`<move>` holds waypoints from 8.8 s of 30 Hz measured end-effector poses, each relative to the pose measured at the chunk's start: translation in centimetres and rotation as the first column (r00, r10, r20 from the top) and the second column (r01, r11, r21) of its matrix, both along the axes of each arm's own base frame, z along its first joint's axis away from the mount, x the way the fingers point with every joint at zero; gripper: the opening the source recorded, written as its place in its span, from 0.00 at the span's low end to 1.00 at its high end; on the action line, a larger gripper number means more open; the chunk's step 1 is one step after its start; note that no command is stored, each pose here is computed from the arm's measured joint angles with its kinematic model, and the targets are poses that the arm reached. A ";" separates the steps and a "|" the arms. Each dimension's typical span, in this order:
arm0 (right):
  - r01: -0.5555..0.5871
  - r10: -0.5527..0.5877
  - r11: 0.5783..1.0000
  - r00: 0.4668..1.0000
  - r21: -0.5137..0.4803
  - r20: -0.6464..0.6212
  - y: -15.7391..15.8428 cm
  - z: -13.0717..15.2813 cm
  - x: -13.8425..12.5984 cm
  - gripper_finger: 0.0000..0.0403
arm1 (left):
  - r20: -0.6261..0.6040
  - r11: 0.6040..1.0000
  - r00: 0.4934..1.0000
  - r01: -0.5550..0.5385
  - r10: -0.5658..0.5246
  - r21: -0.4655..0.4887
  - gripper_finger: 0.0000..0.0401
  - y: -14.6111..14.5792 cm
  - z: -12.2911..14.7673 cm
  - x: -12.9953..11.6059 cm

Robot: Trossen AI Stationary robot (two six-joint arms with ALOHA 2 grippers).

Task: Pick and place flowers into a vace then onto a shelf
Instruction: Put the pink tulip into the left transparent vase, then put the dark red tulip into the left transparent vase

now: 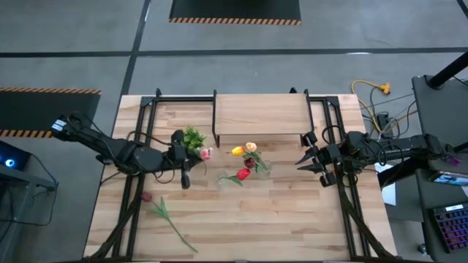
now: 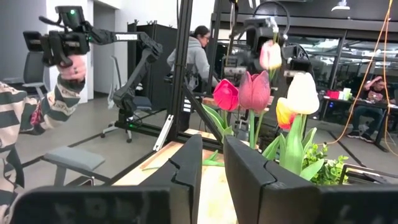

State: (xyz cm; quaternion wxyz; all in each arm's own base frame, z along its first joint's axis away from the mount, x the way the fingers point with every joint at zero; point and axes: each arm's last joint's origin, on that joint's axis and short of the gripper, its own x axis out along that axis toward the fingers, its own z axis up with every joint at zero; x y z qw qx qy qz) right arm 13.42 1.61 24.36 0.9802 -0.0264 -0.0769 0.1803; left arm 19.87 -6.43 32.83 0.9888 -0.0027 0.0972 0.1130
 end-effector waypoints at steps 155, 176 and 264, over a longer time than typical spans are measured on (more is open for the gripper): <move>0.008 -0.009 0.997 1.000 -0.071 -0.018 0.0 -0.4 0.0 0.14 | -0.963 0.015 0.267 -0.964 0.030 -0.267 0.89 -3.1 -13.1 -0.2; 0.002 -0.005 0.999 0.998 -0.046 -0.066 0.0 -0.8 0.1 0.14 | -0.998 -0.223 -0.067 -0.973 0.005 0.064 0.89 -7.7 -15.7 -2.1; 0.000 -0.005 0.999 0.994 -0.048 -0.109 0.0 -1.2 0.1 0.15 | -0.962 0.395 0.251 -0.877 -0.106 -0.273 0.00 -8.2 -18.7 -2.6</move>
